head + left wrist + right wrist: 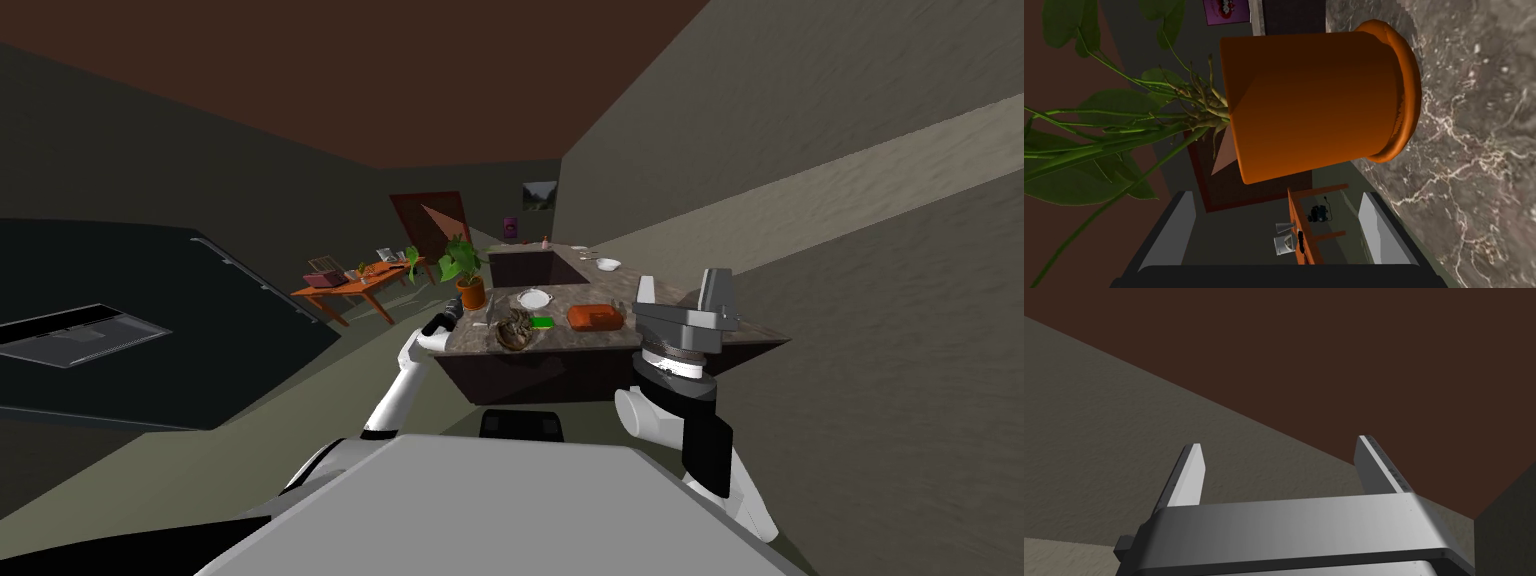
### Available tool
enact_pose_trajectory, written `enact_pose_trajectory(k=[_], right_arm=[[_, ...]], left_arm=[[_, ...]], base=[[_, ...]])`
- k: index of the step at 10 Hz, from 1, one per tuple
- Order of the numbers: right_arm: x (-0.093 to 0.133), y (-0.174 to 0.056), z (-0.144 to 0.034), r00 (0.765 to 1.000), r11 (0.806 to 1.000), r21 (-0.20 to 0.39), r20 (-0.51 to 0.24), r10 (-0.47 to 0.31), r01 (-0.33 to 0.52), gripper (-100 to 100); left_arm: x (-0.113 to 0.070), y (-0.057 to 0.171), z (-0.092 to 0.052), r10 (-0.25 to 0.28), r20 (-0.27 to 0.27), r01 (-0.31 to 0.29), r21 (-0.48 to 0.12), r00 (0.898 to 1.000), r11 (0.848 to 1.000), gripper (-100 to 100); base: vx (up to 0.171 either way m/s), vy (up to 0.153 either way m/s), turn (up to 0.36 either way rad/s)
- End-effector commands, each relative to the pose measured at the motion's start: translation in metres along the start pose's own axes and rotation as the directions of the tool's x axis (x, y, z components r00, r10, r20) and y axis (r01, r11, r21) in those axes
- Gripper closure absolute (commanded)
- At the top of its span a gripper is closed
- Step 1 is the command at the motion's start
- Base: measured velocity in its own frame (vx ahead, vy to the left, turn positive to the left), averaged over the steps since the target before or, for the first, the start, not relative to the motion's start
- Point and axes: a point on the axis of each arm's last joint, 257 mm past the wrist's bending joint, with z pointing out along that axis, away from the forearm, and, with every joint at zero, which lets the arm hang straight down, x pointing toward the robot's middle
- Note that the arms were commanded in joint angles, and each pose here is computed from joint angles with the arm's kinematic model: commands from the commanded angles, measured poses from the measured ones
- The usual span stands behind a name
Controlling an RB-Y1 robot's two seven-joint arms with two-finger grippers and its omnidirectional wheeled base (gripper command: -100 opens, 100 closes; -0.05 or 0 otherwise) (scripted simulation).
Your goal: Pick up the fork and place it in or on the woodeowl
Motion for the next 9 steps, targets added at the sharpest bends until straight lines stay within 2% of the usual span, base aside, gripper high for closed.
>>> enact_pose_trajectory(k=[1, 2, 3, 4, 5, 7, 8, 9], right_arm=[[0.000, 0.000, 0.000, 1.000, 1.000, 0.000, 0.000, 0.000, 0.000, 0], [0.000, 0.000, 0.000, 1.000, 1.000, 0.000, 0.000, 0.000, 0.000, 0], [0.000, 0.000, 0.000, 1.000, 1.000, 0.000, 0.000, 0.000, 0.000, 0], [0.000, 0.000, 0.000, 1.000, 1.000, 0.000, 0.000, 0.000, 0.000, 0], [0.000, 0.000, 0.000, 1.000, 1.000, 0.000, 0.000, 0.000, 0.000, 0], [0.000, 0.000, 0.000, 1.000, 1.000, 0.000, 0.000, 0.000, 0.000, 0], [0.000, 0.000, 0.000, 1.000, 1.000, 0.000, 0.000, 0.000, 0.000, 0], [0.000, 0.000, 0.000, 1.000, 1.000, 0.000, 0.000, 0.000, 0.000, 0]], left_arm=[[-0.008, 0.019, 0.006, 0.007, 0.012, -0.006, -0.068, 1.000, 0.998, -100], [-0.014, 0.012, 0.016, 0.022, 0.019, -0.020, -0.087, 1.000, 0.996, -100], [-0.018, 0.033, 0.016, 0.022, 0.028, -0.017, -0.145, 0.999, 0.989, -100], [-0.019, 0.037, 0.015, 0.022, 0.030, -0.017, -0.158, 0.999, 0.987, -100], [-0.028, 0.038, 0.025, 0.035, 0.041, -0.026, -0.198, 0.999, 0.980, -100], [-0.030, 0.051, 0.023, 0.035, 0.047, -0.023, -0.237, 0.998, 0.971, -100], [-0.039, 0.053, 0.031, 0.047, 0.058, -0.029, -0.276, 0.997, 0.961, -100], [-0.041, 0.064, 0.029, 0.048, 0.063, -0.026, -0.310, 0.997, 0.950, -100]], base=[[0.017, -0.039, -0.003], [0.015, -0.047, -0.016], [0.013, -0.044, -0.009], [0.008, -0.015, 0.004], [0.017, -0.025, -0.020], [0.009, -0.021, -0.004], [0.007, -0.034, -0.019], [0.007, -0.034, -0.009]])
